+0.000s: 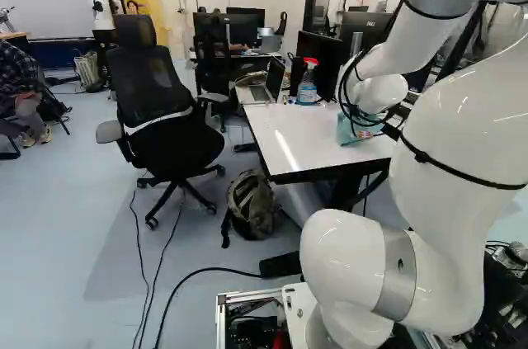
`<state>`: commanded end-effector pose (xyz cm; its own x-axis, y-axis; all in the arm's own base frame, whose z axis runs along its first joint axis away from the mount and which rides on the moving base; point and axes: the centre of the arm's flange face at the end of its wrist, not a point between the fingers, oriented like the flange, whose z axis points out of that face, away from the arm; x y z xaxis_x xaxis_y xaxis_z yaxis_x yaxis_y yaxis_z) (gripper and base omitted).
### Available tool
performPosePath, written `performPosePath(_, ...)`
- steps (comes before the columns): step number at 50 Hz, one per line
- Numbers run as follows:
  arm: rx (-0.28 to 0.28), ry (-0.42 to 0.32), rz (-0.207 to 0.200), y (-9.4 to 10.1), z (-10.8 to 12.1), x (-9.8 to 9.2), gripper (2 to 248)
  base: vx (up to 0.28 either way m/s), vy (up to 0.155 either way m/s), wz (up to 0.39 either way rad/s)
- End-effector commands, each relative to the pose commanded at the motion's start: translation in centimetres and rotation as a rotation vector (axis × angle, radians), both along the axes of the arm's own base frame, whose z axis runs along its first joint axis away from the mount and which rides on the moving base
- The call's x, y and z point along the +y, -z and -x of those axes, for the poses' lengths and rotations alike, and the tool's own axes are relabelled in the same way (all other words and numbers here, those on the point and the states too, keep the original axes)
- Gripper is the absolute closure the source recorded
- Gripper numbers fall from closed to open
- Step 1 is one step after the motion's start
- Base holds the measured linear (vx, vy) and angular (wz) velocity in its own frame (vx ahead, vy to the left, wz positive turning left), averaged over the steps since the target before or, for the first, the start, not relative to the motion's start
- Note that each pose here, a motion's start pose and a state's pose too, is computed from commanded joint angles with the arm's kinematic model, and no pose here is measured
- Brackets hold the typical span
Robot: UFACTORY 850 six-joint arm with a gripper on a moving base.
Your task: Clean the table with the green towel
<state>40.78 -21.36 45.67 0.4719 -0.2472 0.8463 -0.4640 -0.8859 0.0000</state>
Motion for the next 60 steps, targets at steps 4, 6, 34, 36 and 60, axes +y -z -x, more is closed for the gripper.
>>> performPosePath(4, -0.009, -0.014, 0.004, -0.4, -0.5, 0.5, 199, 0.000, 0.000, 0.000)
performPosePath(6, -0.013, -0.021, 0.007, -0.7, -0.7, 0.7, 199, 0.000, 0.000, 0.000)
performPosePath(34, -0.074, -0.097, 0.034, -3.8, -4.9, 2.8, 199, 0.000, 0.000, 0.000)
performPosePath(36, -0.079, -0.103, 0.036, -4.0, -5.2, 3.0, 199, 0.000, 0.000, 0.000)
performPosePath(60, -0.094, -0.161, 0.040, -5.3, -7.9, 5.2, 199, 0.000, 0.000, 0.000)
